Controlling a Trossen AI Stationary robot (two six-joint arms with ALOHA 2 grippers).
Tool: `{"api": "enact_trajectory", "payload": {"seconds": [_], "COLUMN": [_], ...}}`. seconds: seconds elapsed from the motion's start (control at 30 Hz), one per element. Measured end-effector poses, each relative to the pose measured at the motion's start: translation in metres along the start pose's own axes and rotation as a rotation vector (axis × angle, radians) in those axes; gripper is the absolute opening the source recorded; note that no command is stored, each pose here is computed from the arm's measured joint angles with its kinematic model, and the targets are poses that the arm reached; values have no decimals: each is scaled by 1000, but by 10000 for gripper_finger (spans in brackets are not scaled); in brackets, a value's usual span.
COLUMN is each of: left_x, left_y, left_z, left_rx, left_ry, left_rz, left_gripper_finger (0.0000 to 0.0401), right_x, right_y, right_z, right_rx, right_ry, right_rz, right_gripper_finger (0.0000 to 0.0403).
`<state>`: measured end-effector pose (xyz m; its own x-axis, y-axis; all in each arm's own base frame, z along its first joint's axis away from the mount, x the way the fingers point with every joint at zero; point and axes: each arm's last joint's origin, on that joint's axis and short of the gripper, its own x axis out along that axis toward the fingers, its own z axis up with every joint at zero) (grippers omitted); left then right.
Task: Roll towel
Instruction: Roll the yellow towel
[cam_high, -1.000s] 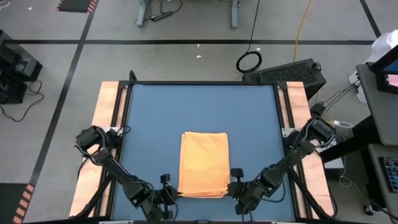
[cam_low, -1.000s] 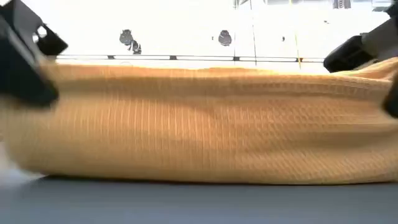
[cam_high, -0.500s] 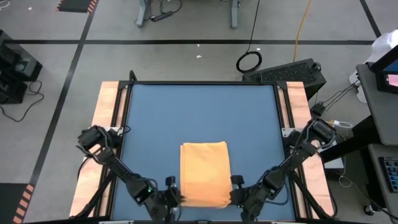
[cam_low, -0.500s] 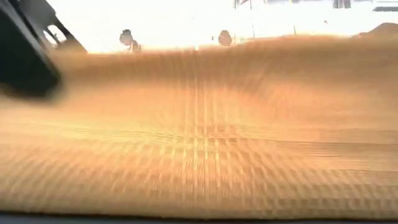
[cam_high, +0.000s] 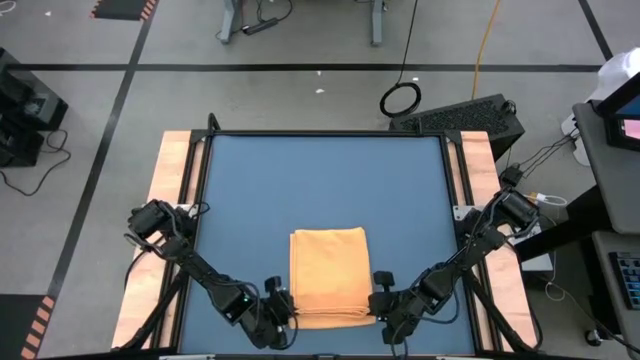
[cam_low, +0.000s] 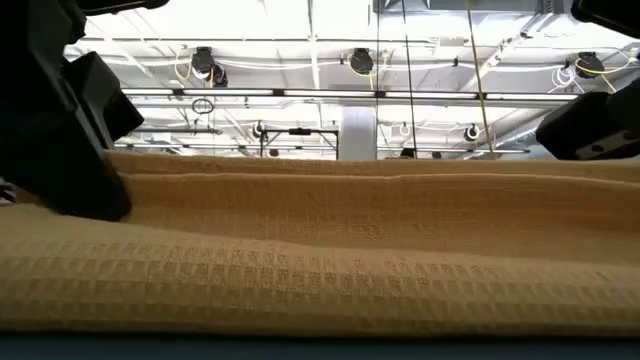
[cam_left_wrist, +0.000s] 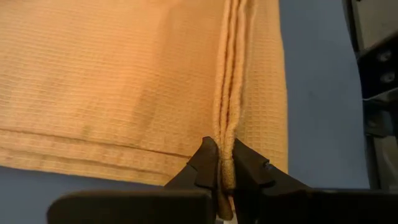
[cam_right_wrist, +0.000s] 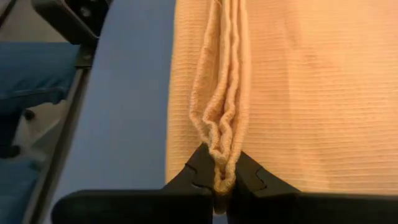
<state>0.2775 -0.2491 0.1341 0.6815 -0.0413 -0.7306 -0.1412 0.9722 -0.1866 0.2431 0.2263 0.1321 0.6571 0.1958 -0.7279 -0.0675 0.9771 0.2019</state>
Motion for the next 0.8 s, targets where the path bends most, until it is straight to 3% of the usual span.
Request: {"api": "enact_trajectory", "payload": {"seconds": [0.37,0.57,0.8], "left_x": [0,2,3], "left_y": [1,3,4], "left_z": [1,4,6], "left_rx": [0,-8,-21], "left_ry": [-30,-35,-27], "left_rz": [28,34,9], "left_gripper_finger": [27,27,27], "right_x": [-4,-22,-35], "right_y": [-1,0,28], "right_z": [2,12,2], "right_rx": [-111,-85,-194], "right_ry": [-28,-3,-164], "right_rz": [-67,-101,-122], "right_gripper_finger": [95,158,189]}}
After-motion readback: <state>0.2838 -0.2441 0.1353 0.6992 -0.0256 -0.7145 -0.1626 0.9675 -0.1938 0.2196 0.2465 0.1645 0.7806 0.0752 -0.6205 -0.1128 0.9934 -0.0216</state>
